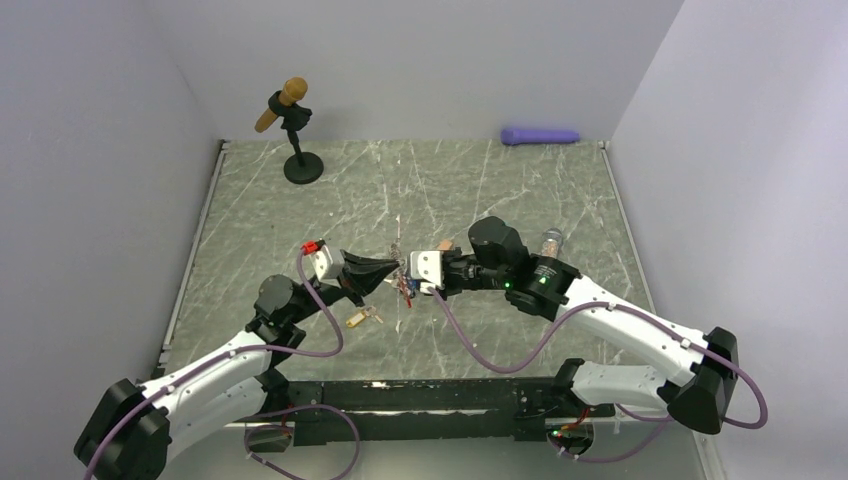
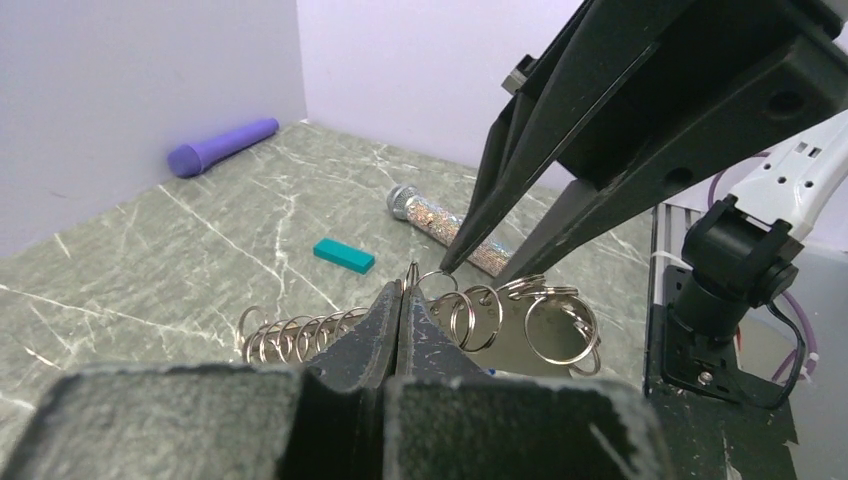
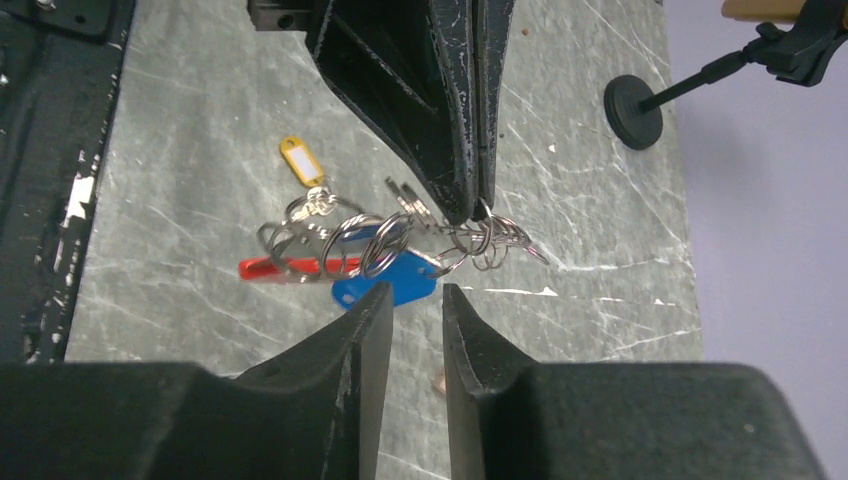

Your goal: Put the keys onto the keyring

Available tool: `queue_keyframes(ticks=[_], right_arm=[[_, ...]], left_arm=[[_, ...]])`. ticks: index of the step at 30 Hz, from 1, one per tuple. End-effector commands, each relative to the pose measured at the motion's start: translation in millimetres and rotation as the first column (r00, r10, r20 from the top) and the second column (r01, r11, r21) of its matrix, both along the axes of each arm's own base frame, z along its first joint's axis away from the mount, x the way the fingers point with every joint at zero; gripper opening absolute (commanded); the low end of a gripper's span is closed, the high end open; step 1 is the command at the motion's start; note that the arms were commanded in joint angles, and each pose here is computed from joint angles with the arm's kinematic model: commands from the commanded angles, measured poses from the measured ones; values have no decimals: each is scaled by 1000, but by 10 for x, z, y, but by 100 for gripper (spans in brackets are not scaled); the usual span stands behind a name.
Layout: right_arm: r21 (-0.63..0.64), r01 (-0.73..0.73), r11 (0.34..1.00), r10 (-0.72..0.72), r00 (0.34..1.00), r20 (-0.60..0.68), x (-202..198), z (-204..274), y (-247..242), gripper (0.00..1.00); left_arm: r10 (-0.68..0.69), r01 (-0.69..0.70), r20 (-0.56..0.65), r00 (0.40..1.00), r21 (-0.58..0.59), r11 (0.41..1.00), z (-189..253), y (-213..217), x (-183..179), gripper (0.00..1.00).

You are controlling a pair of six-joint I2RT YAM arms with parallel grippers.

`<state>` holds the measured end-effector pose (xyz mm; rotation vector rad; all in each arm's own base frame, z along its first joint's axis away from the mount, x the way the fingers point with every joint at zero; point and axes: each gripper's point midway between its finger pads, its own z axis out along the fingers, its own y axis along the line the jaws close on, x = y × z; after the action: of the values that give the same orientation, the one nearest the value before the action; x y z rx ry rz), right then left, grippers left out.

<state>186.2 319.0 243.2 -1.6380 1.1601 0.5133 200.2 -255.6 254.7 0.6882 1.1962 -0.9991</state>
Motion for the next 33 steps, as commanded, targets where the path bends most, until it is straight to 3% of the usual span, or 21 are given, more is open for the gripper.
queue_keyframes(ticks=[1, 10, 12, 14, 16, 21, 33], right_arm=[[83, -21, 996, 22, 1000, -10, -74, 299, -16, 31], [216, -49, 975, 74, 991, -113, -126, 604, -24, 41], [259, -22, 966, 66, 985, -159, -74, 647, -21, 37], [304, 2, 953, 64, 976, -207, -19, 701, -22, 23], [330, 17, 944, 67, 968, -241, 8, 744, -23, 17], [348, 15, 937, 102, 944, -314, -62, 723, 6, 17], [334, -11, 943, 135, 927, -350, -130, 603, 29, 19]], left_arm=[[11, -5, 115, 993, -57, 998, 249, 62, -9, 0], [-90, 101, 210, 974, -42, 994, 260, 58, -160, 0], [-122, 137, 229, 966, -50, 989, 299, 60, -213, 0], [-153, 172, 247, 957, -57, 984, 343, 53, -269, 0], [-173, 193, 252, 952, -60, 979, 365, 44, -301, 0], [-211, 237, 260, 942, -75, 969, 402, 29, -373, 0], [-210, 247, 266, 941, -115, 962, 464, 29, -369, 0]])
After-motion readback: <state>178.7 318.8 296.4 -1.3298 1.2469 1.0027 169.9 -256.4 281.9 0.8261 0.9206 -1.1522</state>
